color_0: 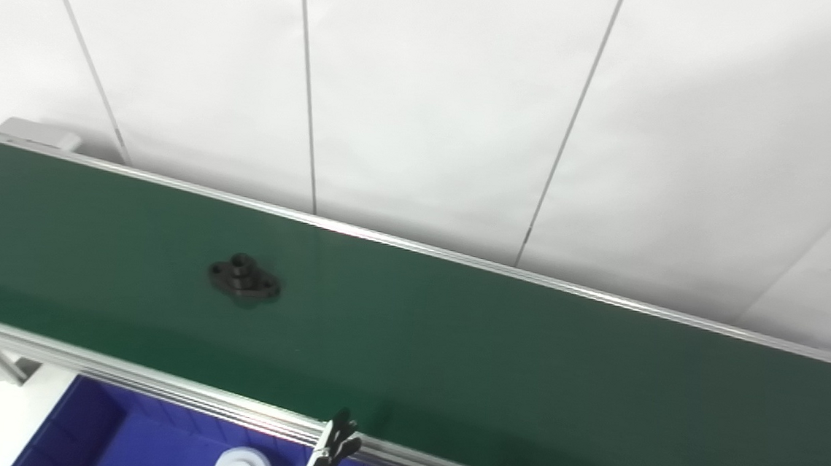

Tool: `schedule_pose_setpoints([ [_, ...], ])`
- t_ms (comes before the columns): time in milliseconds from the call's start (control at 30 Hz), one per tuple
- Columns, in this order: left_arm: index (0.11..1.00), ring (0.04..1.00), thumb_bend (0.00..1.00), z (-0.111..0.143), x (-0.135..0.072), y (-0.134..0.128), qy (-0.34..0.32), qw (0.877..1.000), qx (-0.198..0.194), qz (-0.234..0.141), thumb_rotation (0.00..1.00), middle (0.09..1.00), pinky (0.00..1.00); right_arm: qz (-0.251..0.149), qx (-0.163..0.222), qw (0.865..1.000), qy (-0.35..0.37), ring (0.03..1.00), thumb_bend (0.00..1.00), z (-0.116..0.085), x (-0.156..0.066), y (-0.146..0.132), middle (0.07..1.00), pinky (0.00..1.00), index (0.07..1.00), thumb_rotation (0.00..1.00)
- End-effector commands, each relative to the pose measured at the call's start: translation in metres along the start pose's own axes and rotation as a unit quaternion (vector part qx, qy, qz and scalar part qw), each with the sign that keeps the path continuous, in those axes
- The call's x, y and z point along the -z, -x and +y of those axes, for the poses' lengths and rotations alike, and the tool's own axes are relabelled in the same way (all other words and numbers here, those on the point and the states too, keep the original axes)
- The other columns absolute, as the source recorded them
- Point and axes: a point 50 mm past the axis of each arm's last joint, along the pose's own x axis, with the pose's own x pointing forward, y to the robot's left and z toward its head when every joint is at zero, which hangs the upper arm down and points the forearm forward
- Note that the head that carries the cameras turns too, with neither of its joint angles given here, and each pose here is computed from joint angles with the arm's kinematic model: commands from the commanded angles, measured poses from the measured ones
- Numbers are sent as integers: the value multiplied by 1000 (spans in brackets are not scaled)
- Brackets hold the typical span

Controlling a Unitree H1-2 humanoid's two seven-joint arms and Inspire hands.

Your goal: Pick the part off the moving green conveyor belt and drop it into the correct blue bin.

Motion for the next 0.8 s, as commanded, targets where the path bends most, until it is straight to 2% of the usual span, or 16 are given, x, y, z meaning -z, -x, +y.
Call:
schedule_pose_setpoints([
  [0, 1000, 928, 873, -31, -16, -7, 28, 999, 6, -36, 1000, 979, 712, -35, -5, 999, -6, 1000, 869, -3, -6, -1, 1000, 1000, 1000, 1000],
  [233, 1000, 936, 868, -32, -18, -6, 34, 999, 7, -36, 1000, 984, 684, -35, -10, 999, 8, 1000, 815, -6, -7, 0, 1000, 1000, 1000, 975],
  [267, 1000, 933, 883, -32, -18, -6, 34, 999, 6, -35, 1000, 982, 676, -34, -6, 999, 14, 1000, 803, -6, -6, 0, 1000, 1000, 1000, 920],
  [300, 1000, 927, 896, -32, -18, -6, 35, 999, 6, -35, 1000, 978, 656, -37, 1, 999, 26, 1000, 769, -6, -8, 1, 1000, 1000, 1000, 783],
  [433, 1000, 923, 911, -30, -20, -5, 34, 999, 6, -36, 1000, 973, 645, -53, 25, 996, 70, 1000, 724, -4, -26, 1, 1000, 1000, 1000, 652],
  [500, 1000, 923, 881, -29, -20, -5, 34, 999, 4, -38, 1000, 974, 645, -70, 36, 992, 103, 971, 717, -3, -40, -2, 987, 909, 986, 619],
  [533, 1000, 919, 881, -29, -21, -5, 35, 999, 4, -39, 1000, 973, 645, -79, 39, 989, 117, 943, 725, -2, -47, -5, 959, 864, 936, 566],
  [600, 1000, 917, 892, -26, -20, -5, 36, 999, 4, -39, 1000, 973, 652, -90, 41, 986, 133, 914, 762, 1, -57, -11, 926, 821, 875, 529],
  [667, 1000, 921, 907, -21, -19, -4, 43, 998, 6, -36, 1000, 976, 669, -109, 40, 981, 157, 904, 798, 6, -69, -23, 911, 808, 846, 517],
  [767, 1000, 945, 931, -15, -16, -4, 50, 998, 5, -31, 1000, 994, 751, -133, 30, 968, 209, 859, 879, 10, -86, -48, 879, 695, 850, 561],
])
